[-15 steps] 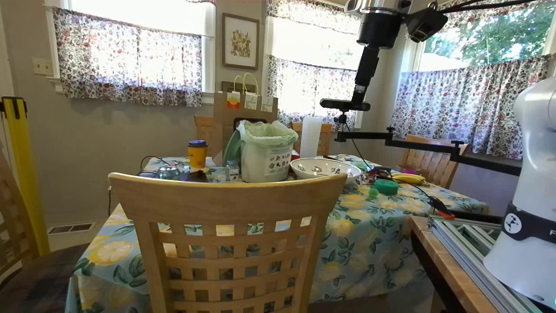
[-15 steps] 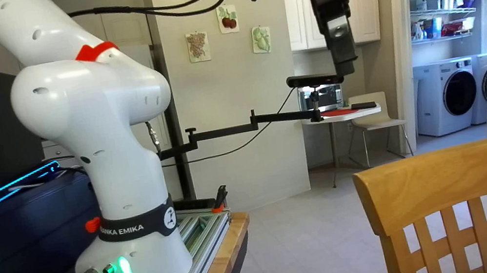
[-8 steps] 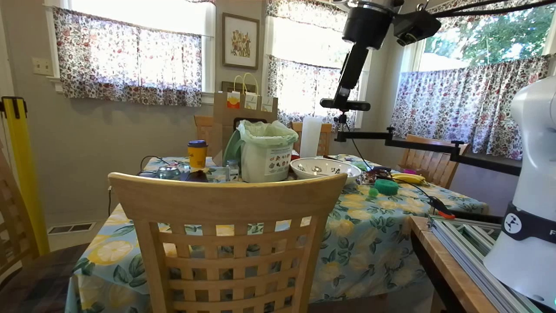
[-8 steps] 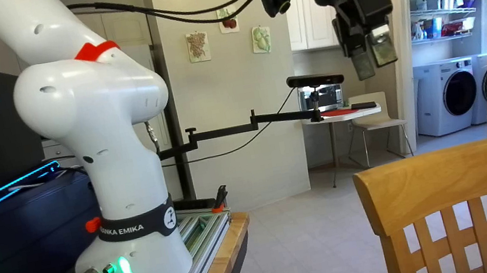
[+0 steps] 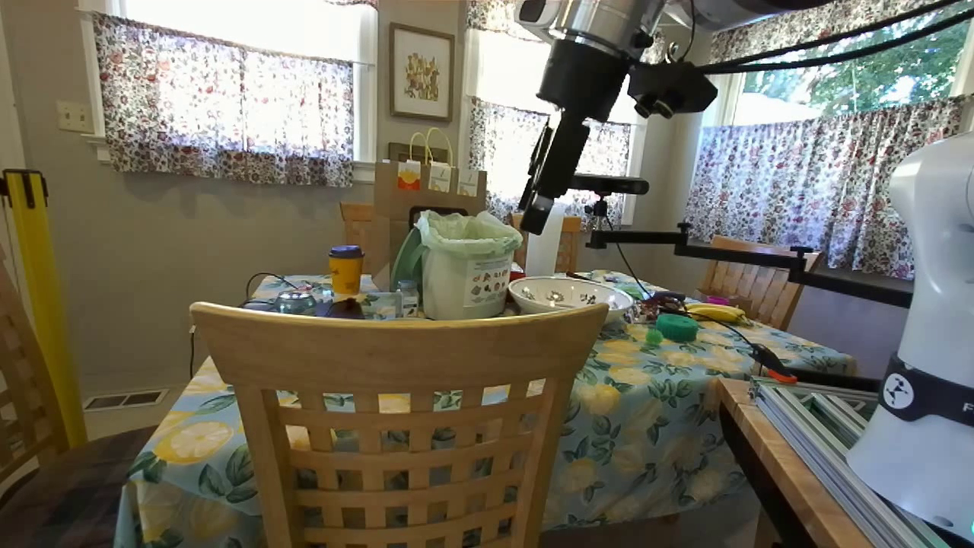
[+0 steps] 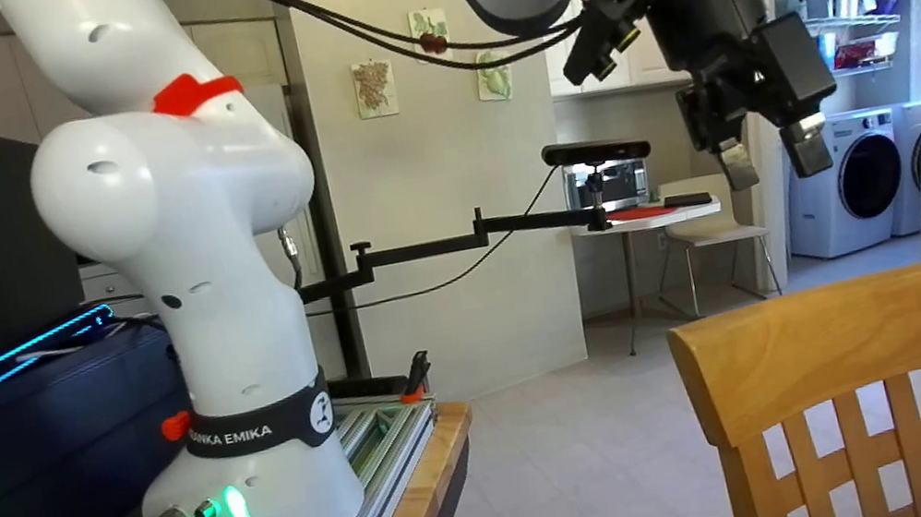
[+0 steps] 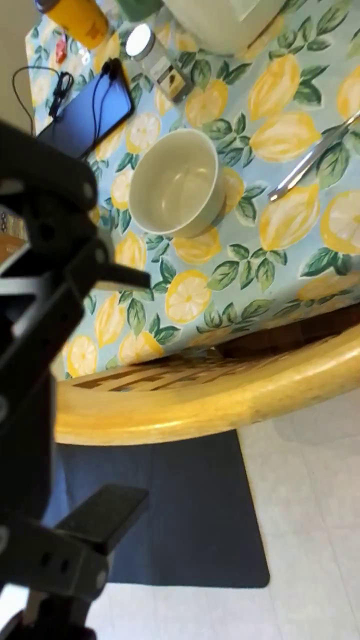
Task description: Pull the chair back
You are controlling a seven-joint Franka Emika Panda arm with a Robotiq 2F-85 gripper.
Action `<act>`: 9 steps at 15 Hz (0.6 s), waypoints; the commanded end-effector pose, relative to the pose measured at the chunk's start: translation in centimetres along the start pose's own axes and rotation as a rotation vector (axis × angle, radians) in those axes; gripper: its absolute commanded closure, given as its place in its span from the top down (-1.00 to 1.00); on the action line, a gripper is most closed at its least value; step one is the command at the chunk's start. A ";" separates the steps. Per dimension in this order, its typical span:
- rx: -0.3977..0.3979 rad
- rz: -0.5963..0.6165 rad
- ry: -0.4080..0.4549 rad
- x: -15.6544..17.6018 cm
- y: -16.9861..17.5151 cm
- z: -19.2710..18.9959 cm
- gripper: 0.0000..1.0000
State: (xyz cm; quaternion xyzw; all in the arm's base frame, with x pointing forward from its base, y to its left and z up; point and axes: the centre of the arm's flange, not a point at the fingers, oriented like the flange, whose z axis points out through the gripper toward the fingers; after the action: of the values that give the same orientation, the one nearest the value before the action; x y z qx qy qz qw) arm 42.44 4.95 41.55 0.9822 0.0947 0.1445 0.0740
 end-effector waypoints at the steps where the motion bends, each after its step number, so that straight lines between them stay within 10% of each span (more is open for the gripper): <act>1: 0.017 -0.112 0.000 3.4 -2.1 2.1 1.00; 9: 0.033 -0.201 -0.052 6.6 -4.7 5.2 1.00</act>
State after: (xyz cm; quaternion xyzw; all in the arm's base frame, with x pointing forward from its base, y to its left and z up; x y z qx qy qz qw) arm 47.04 9.87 38.33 0.9751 0.1715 0.1213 0.0716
